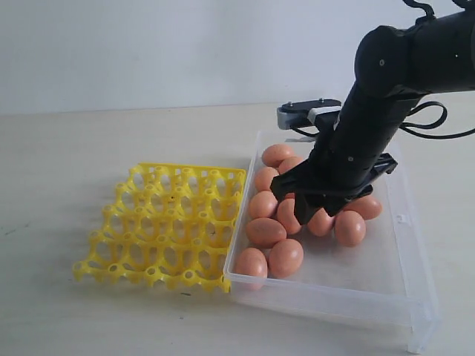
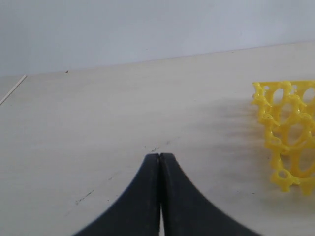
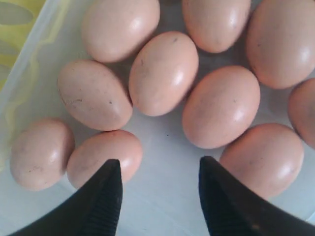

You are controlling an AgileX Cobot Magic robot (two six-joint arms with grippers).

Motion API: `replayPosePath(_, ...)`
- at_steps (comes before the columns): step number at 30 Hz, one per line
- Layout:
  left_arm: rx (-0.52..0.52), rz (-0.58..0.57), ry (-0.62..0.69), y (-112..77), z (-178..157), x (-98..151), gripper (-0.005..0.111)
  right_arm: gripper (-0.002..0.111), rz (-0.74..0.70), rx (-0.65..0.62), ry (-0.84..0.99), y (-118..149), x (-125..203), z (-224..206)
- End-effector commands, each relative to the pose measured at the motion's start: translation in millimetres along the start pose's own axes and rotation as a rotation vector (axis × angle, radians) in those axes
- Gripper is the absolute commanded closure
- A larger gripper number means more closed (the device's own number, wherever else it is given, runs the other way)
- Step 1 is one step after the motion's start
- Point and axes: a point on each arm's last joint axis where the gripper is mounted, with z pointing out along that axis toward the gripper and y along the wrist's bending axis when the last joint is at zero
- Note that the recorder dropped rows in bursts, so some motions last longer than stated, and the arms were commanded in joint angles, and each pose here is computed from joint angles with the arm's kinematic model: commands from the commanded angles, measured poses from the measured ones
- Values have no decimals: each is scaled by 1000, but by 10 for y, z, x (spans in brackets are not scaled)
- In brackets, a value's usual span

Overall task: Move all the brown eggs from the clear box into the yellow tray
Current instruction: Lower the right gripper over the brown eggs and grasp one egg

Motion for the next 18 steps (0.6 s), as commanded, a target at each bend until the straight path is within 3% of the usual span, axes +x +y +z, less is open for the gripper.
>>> replayPosePath(1,1,-11,-23,0,-8,-27,107,61,41,35,-25,-42,-129,-40)
replayPosePath(7,1,-11,-23,0,-8,-27,107,60,71,80,-41,-103,-309,-78)
replayPosePath(11,1,-11,-23,0,-8,-27,107,49,100,82,-45,-164,-401,-24)
replayPosePath(18,1,-11,-23,0,-8,-27,107,52,133,78,-29,-260,-455,239)
